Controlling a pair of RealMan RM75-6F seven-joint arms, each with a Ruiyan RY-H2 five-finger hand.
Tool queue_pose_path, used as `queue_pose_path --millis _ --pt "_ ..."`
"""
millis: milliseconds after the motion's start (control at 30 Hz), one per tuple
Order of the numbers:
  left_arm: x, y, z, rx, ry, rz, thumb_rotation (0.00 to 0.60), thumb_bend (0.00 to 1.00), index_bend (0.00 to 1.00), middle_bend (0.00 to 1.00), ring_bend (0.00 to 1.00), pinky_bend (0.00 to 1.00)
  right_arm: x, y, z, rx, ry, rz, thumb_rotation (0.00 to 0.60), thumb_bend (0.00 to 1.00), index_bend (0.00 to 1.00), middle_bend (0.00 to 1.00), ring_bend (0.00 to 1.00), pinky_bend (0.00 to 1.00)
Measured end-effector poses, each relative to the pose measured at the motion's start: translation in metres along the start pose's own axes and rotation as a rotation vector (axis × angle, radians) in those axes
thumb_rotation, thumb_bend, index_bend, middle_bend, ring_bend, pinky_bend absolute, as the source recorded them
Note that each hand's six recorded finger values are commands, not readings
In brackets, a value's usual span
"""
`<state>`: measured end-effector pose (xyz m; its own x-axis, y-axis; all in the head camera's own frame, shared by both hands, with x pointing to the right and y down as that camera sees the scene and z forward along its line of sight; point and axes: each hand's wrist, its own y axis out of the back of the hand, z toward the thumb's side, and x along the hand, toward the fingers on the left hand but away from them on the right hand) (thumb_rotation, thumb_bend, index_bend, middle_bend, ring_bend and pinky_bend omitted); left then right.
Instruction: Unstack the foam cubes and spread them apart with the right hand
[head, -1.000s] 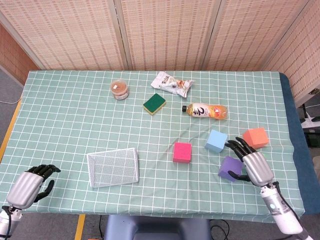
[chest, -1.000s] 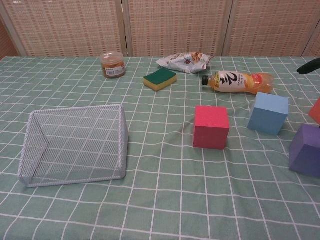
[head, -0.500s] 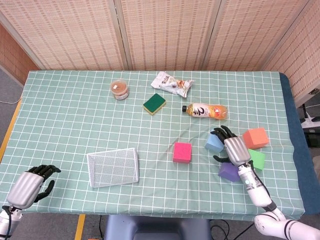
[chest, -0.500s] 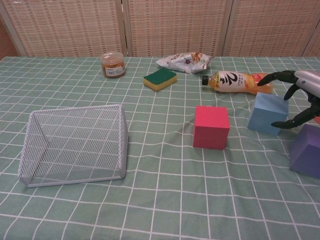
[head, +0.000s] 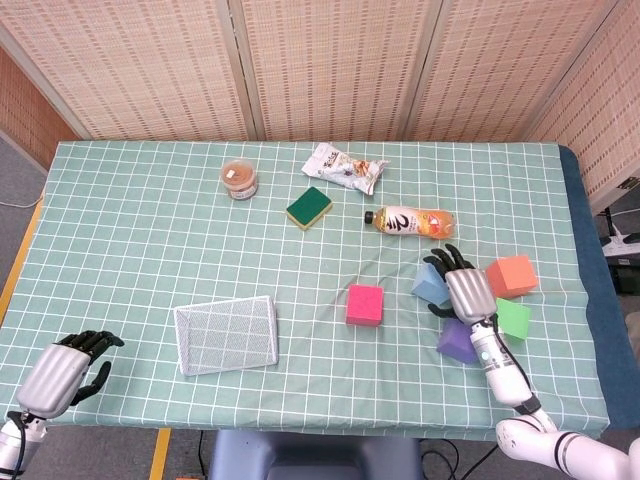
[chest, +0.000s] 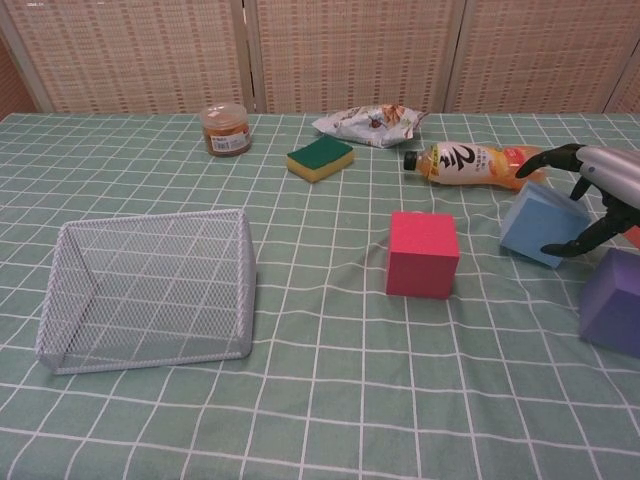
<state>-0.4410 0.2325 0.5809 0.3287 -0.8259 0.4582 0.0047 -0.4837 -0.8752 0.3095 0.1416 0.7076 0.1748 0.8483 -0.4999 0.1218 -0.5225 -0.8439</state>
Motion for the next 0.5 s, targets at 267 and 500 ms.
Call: queue_pose_path --millis 267,500 --pt "0.0 0.001 0.001 -0.003 -0.003 0.001 0.6 0.54 0.36 0.36 0.35 0.5 -0.005 -0.005 0.008 -0.032 0.004 0.03 0.6 0.05 0.22 0.12 0.04 0.34" --pt "-0.001 0.0 0.001 -0.003 -0.005 -0.001 0.6 0.54 0.36 0.36 0.35 0.5 0.001 0.015 0.012 -0.061 0.018 -0.049 0.6 0.05 0.22 0.12 0.04 0.34"
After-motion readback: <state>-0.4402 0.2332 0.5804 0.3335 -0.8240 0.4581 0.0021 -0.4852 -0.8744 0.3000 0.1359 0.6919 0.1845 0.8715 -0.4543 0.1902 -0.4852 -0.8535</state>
